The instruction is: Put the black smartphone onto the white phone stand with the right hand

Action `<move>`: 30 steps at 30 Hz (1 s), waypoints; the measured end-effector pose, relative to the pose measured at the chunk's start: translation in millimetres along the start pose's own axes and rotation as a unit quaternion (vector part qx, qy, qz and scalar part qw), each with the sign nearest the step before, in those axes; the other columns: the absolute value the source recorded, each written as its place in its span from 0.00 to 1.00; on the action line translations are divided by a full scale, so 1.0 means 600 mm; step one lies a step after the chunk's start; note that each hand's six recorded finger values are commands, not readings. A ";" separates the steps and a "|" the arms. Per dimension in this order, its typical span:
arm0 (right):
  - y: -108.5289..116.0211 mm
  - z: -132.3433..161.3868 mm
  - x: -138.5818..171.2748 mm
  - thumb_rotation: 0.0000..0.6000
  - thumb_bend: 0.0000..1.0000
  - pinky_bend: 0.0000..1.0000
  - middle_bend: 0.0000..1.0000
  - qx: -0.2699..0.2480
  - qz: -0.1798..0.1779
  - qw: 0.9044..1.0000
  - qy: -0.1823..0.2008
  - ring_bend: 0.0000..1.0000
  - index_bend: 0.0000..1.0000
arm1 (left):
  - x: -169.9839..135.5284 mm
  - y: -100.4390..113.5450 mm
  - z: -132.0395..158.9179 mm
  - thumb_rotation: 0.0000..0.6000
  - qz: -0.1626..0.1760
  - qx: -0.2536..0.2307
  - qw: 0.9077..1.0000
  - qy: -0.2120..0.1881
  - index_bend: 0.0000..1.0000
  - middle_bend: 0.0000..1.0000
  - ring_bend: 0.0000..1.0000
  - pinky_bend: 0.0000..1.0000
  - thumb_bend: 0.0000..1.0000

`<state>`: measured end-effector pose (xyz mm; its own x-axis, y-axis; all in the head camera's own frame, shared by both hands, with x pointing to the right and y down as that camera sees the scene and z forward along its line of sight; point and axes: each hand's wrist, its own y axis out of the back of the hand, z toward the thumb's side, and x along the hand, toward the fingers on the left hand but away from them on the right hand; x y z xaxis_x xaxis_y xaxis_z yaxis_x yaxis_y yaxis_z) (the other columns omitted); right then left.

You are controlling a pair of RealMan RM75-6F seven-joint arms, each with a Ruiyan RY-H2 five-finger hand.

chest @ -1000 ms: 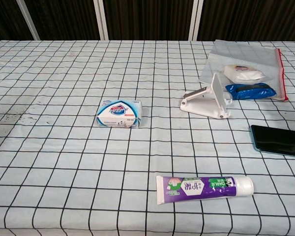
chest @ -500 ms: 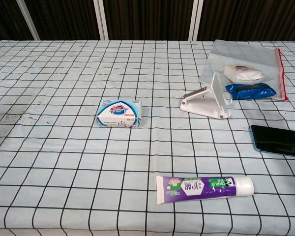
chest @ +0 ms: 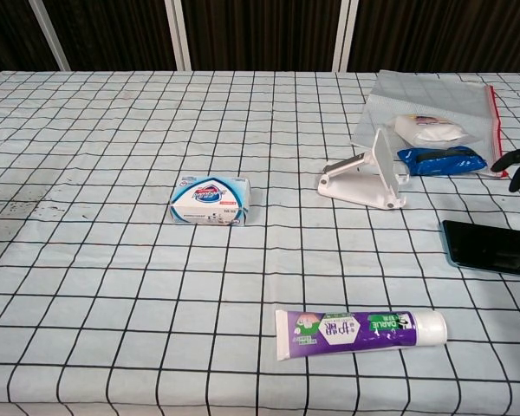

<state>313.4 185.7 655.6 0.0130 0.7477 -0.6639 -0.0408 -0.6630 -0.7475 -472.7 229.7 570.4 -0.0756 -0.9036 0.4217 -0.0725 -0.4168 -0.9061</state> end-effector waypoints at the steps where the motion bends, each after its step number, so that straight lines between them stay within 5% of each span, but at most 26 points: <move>1: -0.004 0.002 -0.001 1.00 0.08 0.18 0.28 0.000 0.004 1.000 0.000 0.21 0.18 | 0.000 0.000 0.000 1.00 0.000 -0.001 1.000 0.001 0.00 0.00 0.00 0.00 0.00; 30: -0.047 0.001 -0.016 1.00 0.08 0.18 0.32 0.008 0.023 0.999 -0.022 0.22 0.24 | 0.003 -0.001 -0.004 1.00 -0.008 -0.013 1.000 0.007 0.00 0.00 0.00 0.00 0.00</move>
<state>313.8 197.5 683.0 -0.0329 0.7170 -0.6963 -0.0561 -0.6969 -0.7150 -475.3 228.7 571.4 -0.0883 -0.8953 0.4367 -0.0986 -0.4284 -0.8982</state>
